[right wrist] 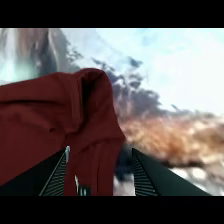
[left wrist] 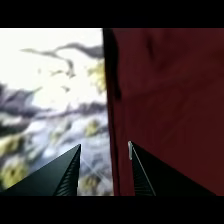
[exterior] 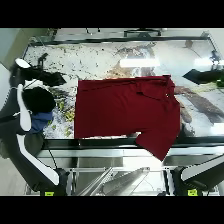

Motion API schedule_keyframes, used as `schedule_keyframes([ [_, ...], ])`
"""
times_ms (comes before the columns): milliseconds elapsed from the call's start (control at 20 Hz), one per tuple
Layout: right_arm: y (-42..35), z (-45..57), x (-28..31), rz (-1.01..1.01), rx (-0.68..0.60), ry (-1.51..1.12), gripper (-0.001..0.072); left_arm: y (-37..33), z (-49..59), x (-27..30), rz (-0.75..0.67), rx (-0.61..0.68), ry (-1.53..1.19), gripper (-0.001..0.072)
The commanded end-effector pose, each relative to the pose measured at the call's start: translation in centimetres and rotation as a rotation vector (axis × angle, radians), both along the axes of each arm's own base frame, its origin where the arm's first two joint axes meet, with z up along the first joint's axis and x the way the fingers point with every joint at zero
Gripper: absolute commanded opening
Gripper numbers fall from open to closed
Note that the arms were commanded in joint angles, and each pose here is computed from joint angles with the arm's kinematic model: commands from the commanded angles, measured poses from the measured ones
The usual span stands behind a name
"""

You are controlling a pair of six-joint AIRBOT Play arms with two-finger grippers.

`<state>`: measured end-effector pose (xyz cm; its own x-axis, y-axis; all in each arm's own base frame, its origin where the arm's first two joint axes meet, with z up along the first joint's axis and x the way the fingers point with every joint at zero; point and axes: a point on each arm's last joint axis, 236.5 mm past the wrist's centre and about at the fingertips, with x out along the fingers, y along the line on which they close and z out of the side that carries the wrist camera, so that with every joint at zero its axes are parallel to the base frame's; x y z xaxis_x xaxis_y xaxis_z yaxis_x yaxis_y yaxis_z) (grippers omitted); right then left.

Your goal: Fold the shirts.

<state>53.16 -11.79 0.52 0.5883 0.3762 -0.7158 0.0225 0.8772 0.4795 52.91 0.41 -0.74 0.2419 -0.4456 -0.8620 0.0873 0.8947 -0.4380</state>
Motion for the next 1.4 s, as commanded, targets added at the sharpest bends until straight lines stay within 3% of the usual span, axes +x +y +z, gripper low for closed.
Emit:
schedule_keyframes([
  [0, -1.0, 3.0, -5.9, 0.001, 0.05, 0.121, 0.0439, 1.7, 2.6, -5.4, 0.037, 0.043, 0.133, 0.0326],
  [50, -0.9, 3.0, -7.8, 0.011, 0.079, 0.161, 0.0332, 1.2, 2.5, -7.2, 0.034, 0.036, 0.164, 0.0326],
  [350, -1.7, 0.8, -18.7, -0.103, 0.167, 0.332, 0.0347, -2.4, -4.7, -20.4, 0.051, -0.005, 0.358, 0.0325],
  [550, -2.9, -1.5, -22.4, -0.273, 0.142, 0.3, 0.0348, -4.2, -9.9, -24.7, 0.071, 0.019, 0.366, 0.0325],
  [700, -1.4, -2.9, -24.5, -0.261, 0.166, 0.345, 0.0348, -6.0, -12.0, -26.7, 0.031, 0.041, 0.389, 0.0324],
  [750, -0.9, -3.2, -25.0, -0.251, 0.178, 0.365, 0.0351, -6.5, -12.5, -27.4, 0.01, 0.049, 0.397, 0.0324],
  [850, -0.2, -3.7, -25.7, -0.238, 0.193, 0.392, 0.0487, -7.1, -13.5, -28.7, -0.004, 0.057, 0.415, 0.0324],
  [950, 0.6, -4.3, -26.3, -0.231, 0.216, 0.415, 0.0486, -8.0, -13.6, -28.3, 0.016, 0.029, 0.398, 0.0324],
  [1100, 2.8, -6.3, -28.4, -0.21, 0.273, 0.489, 0.0486, -10.9, -11.1, -25.9, -0.02, -0.113, 0.315, 0.0321],
  [1150, 3.6, -7.1, -29.1, -0.21, 0.295, 0.513, 0.0487, -11.5, -10.2, -25.3, -0.037, -0.143, 0.301, 0.0292],
  [1200, 4.4, -7.9, -29.8, -0.218, 0.316, 0.535, 0.0486, -11.5, -9.7, -25.0, -0.051, -0.142, 0.296, 0.0113],
  [1250, 5.0, -8.6, -30.3, -0.222, 0.328, 0.553, 0.0486, -11.5, -9.4, -24.8, -0.058, -0.144, 0.291, 0.0021],
  [1350, 6.4, -9.9, -31.3, -0.225, 0.347, 0.587, 0.0485, -11.5, -8.8, -23.8, -0.059, -0.143, 0.267, 0.0022],
])
